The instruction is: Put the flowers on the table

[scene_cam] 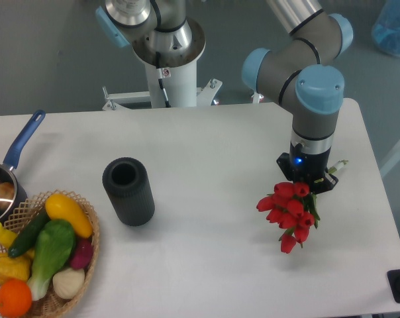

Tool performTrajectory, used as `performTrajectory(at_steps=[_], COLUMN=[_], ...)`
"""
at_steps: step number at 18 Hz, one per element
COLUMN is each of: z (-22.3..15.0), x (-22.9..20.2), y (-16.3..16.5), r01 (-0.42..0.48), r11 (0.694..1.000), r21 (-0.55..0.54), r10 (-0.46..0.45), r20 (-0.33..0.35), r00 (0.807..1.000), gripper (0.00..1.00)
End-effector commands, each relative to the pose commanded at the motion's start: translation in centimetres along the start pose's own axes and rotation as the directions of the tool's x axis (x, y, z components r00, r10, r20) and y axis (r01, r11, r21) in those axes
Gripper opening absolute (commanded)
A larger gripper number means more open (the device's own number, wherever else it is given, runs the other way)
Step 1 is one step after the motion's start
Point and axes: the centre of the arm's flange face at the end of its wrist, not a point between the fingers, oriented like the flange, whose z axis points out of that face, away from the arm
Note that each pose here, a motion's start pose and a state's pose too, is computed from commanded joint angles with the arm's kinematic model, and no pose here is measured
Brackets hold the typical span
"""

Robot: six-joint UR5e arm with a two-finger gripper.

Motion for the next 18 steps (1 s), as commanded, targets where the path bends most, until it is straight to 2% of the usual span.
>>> performTrajectory(at_steps=[6,9,14,15,18], z=[0.1,1.3,2.7,3.7,4.8], x=[0.0,0.8,1.6,2.1,2.7], y=[-0.1,0.5,0.1,-0.5,-1.0], r01=[-0.003,-0.007,-0.018,-0.027,-0.039], r11=[1.0,0.999,0.999,0.999,0.998], r21=[-0.002,-0.041,-0.046,-0.047,-0.047], r10=[0.003,0.006,0.015,0.023,0.034], r20=[-0.003,-0.024,-0.051,-0.07,-0.089], r00=[1.0,1.0,0.999,0.997,0.995], gripper=[0.04,0.04,0.04,0.09,0.38])
